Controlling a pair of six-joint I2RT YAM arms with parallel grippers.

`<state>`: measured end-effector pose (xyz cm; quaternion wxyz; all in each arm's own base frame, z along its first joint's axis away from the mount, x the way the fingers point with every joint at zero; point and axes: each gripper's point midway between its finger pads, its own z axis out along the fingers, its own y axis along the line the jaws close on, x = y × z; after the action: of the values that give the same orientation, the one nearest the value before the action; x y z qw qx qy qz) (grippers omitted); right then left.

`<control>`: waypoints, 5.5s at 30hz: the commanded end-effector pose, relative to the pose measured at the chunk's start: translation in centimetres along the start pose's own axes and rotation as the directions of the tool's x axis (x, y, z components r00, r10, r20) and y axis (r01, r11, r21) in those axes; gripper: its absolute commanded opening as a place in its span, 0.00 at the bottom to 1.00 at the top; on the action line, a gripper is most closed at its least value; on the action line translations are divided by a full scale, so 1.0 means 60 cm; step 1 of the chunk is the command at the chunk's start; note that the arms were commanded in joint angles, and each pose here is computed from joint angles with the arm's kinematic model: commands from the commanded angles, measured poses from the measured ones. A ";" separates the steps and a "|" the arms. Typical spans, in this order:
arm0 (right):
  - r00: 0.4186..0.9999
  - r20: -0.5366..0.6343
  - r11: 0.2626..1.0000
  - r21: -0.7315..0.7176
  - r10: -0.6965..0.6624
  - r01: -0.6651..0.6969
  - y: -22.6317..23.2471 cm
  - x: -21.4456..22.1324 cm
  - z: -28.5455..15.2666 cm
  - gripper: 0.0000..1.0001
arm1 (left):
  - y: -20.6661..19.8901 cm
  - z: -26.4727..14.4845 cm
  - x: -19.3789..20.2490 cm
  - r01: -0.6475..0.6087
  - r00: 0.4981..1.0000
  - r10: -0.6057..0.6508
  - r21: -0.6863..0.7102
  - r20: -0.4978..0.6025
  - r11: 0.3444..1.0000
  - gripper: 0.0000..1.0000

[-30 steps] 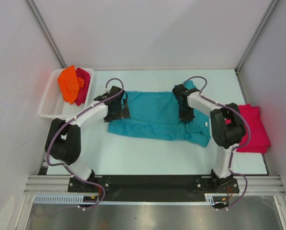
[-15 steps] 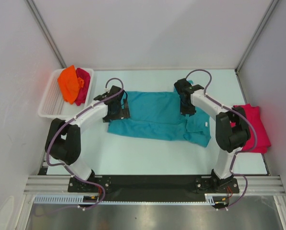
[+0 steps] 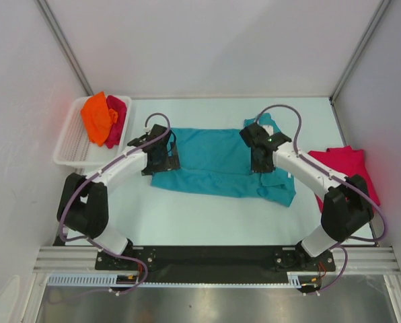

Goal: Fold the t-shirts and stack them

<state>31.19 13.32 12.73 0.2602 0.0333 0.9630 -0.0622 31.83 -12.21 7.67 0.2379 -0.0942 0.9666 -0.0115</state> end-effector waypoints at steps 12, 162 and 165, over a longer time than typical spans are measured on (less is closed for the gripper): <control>0.992 -0.122 0.997 0.072 -0.019 0.028 -0.017 0.098 0.056 0.29 | 0.006 -0.040 -0.008 0.020 0.997 -0.024 0.052 0.077 0.998 1.00; 0.818 0.042 0.794 -0.277 0.573 -0.542 -0.141 -0.394 0.396 0.36 | 0.012 0.165 -0.376 -0.307 0.884 0.330 -0.122 0.330 0.944 1.00; 0.817 0.033 0.789 -0.281 0.576 -0.546 -0.144 -0.393 0.405 0.37 | 0.014 0.170 -0.377 -0.295 0.891 0.316 -0.114 0.325 0.949 1.00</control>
<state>62.46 1.16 4.87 0.3225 0.2861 0.8908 0.1433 54.54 -6.75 7.26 0.3754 0.0632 0.9206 0.0871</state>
